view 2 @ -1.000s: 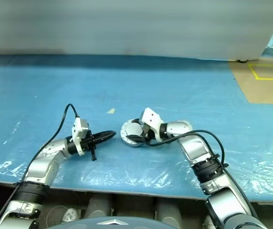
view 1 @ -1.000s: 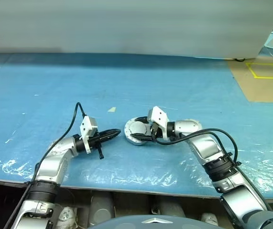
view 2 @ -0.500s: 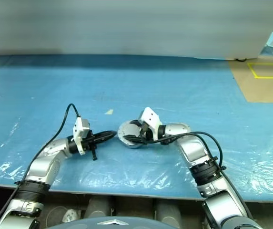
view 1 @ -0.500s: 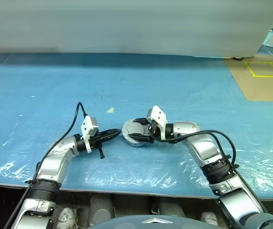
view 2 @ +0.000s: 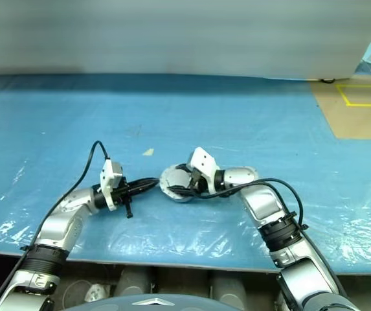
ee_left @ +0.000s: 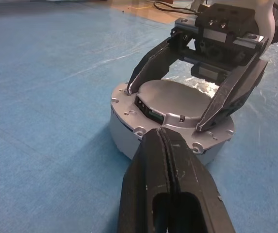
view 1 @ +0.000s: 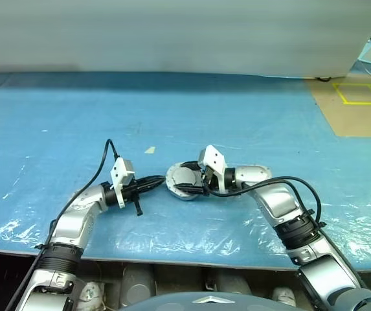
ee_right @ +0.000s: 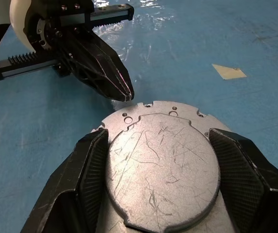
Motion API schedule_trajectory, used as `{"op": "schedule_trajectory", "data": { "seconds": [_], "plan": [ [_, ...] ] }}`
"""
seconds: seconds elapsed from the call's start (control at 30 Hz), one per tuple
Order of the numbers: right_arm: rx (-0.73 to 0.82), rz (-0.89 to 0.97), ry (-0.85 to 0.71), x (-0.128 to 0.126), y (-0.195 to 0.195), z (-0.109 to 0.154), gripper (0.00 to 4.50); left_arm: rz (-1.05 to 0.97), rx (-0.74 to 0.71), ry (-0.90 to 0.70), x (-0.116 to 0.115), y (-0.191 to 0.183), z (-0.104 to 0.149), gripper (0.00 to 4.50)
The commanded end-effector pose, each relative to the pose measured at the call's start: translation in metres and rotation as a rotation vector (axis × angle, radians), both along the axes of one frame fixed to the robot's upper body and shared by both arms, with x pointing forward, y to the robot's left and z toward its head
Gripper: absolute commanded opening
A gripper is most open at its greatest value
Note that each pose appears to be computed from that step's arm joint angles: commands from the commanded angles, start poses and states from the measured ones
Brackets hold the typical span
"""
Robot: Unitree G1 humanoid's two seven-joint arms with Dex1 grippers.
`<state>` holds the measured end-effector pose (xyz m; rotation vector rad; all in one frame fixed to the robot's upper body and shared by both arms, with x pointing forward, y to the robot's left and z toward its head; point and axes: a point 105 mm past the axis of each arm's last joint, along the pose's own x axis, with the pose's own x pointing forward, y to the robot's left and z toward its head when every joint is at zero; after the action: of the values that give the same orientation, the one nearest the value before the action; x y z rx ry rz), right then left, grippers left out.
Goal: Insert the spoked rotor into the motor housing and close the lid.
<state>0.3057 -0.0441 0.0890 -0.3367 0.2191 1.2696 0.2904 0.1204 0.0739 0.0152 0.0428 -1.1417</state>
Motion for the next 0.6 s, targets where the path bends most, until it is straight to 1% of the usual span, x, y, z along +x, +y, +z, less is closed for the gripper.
{"op": "schedule_trajectory", "data": {
  "seconds": [0.03,0.23,0.4,0.47,0.6],
  "plan": [
    [-0.035,0.024,-0.020,-0.001,-0.004,0.008,2.95,-0.012,-0.005,-0.028,0.001,-0.001,0.005,0.00],
    [-0.069,0.030,-0.061,0.002,-0.005,0.015,2.95,-0.011,-0.009,-0.031,0.002,-0.001,0.006,0.00],
    [-0.002,0.051,-0.033,-0.004,0.004,0.025,2.95,-0.010,-0.009,-0.027,0.000,-0.001,0.005,0.00],
    [-0.009,0.047,-0.041,-0.003,0.003,0.025,2.95,-0.011,-0.010,-0.026,0.000,-0.002,0.005,0.00],
    [-0.062,0.043,-0.054,-0.001,-0.002,0.017,2.95,-0.011,-0.011,-0.026,-0.001,-0.002,0.005,0.00]
  ]
}}
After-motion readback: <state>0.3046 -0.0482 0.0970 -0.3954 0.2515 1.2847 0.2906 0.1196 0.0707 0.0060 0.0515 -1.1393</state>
